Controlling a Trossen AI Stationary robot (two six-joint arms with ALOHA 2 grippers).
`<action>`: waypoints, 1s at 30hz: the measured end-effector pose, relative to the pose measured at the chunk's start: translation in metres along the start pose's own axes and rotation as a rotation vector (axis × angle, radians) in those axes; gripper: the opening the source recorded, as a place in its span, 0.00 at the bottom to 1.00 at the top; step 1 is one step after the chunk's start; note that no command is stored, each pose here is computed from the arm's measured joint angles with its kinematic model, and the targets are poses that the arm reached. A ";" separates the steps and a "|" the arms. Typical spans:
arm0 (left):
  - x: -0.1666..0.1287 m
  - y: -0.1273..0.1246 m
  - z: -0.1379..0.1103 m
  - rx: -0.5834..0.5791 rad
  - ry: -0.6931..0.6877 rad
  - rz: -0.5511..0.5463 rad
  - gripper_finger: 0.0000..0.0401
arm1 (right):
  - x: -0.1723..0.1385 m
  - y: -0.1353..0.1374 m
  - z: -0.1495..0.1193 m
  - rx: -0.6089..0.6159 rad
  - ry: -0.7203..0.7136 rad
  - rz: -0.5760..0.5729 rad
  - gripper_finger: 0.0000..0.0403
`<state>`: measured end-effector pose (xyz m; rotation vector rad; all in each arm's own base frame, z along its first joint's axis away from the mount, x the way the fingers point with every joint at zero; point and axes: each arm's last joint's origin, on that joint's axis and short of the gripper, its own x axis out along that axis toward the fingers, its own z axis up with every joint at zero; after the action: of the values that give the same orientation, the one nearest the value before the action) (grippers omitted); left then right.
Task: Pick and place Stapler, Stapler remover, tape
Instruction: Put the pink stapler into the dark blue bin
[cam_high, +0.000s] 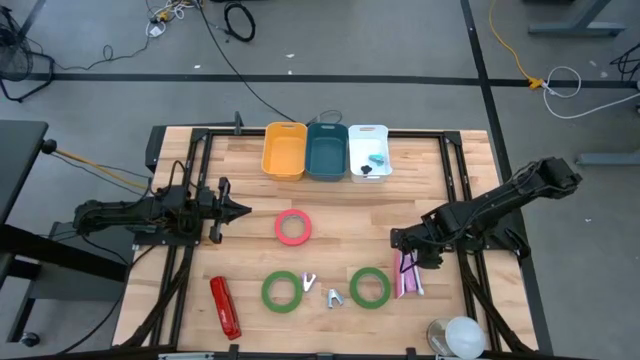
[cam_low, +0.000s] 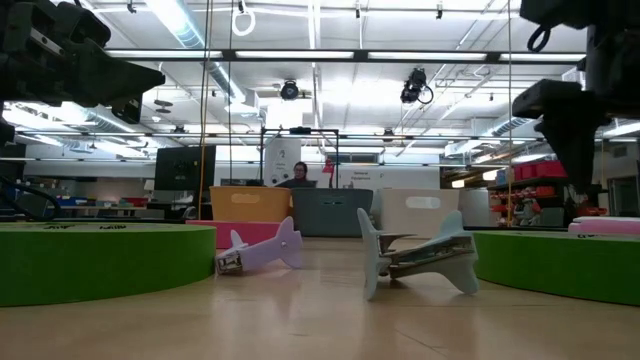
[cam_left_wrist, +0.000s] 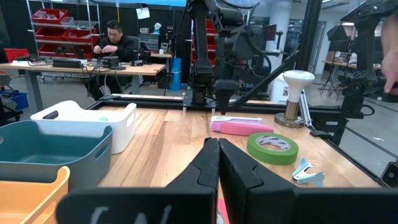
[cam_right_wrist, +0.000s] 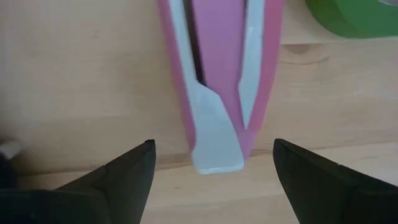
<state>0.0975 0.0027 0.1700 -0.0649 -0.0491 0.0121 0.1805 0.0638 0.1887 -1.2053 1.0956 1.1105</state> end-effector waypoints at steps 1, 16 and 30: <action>0.000 0.000 0.000 0.000 0.000 0.000 0.02 | 0.000 -0.001 -0.001 0.007 -0.003 -0.009 0.80; 0.000 0.000 0.000 0.000 0.000 0.000 0.02 | 0.011 -0.013 -0.011 -0.016 -0.023 0.007 0.80; 0.000 0.000 0.000 0.000 0.000 0.000 0.02 | 0.030 -0.018 -0.008 -0.062 -0.012 0.087 0.80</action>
<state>0.0975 0.0027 0.1700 -0.0649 -0.0491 0.0120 0.2020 0.0570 0.1607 -1.2074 1.1208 1.2246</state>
